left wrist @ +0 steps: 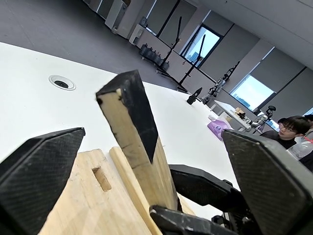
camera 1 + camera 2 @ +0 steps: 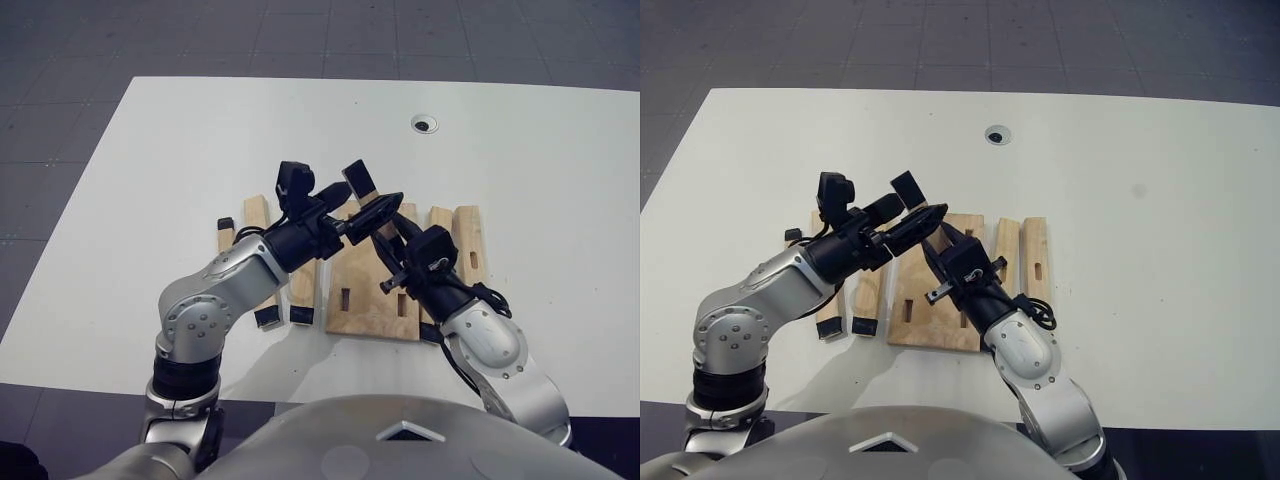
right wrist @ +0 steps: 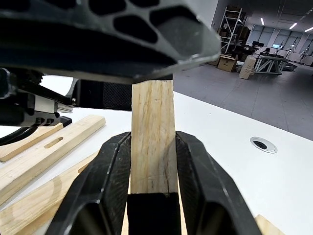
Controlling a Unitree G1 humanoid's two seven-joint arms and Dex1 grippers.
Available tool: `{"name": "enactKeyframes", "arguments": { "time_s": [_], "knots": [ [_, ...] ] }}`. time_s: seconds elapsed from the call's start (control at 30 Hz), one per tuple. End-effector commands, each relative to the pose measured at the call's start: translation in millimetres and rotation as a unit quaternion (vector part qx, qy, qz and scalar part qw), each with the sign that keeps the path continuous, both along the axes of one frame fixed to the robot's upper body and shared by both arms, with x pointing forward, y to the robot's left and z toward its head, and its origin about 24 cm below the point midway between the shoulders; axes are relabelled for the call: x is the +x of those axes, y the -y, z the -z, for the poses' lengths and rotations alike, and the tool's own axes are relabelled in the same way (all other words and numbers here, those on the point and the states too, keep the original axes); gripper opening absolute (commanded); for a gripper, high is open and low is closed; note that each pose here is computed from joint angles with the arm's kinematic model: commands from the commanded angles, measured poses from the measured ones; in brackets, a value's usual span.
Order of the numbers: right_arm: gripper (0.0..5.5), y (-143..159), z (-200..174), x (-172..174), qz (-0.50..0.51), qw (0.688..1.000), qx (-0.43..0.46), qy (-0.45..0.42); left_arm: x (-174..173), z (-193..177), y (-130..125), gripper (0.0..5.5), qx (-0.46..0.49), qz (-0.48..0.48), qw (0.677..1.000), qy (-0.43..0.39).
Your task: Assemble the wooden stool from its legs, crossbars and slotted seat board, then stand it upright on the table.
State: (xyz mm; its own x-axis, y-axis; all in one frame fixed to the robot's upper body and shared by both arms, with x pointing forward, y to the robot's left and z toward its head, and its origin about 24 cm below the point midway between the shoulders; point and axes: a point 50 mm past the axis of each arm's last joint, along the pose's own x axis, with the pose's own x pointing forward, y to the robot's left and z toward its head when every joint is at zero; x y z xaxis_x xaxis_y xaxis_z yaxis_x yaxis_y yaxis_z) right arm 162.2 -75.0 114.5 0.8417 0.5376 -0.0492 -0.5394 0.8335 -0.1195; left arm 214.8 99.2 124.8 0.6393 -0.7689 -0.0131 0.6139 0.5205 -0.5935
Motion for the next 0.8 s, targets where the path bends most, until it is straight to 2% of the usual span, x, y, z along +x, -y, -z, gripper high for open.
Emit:
{"name": "enactKeyframes", "arguments": {
  "time_s": [0.03, 0.17, 0.27, 0.8],
  "knots": [
    [1.29, -2.1, -2.1, -1.0, 0.0, 1.0, 0.005, -0.002, 1.9, 2.9, -1.6, 5.17, -0.019, -0.011, 1.0, -0.014],
    [1.29, -3.2, -1.7, -1.5, 0.0, 1.0, 0.006, -0.005, 1.6, 4.6, -1.3, 5.17, -0.03, -0.008, 0.999, -0.024],
    [1.29, -4.1, -1.1, -1.5, -0.001, 1.0, 0.006, -0.007, -0.2, 6.6, -0.4, 4.87, -0.044, 0.0, 0.998, -0.037],
    [1.29, -7.8, 0.0, -2.3, -0.01, 1.0, 0.005, -0.01, -6.6, 7.9, 0.0, 2.26, -0.058, 0.024, 0.996, -0.06]
  ]
}}
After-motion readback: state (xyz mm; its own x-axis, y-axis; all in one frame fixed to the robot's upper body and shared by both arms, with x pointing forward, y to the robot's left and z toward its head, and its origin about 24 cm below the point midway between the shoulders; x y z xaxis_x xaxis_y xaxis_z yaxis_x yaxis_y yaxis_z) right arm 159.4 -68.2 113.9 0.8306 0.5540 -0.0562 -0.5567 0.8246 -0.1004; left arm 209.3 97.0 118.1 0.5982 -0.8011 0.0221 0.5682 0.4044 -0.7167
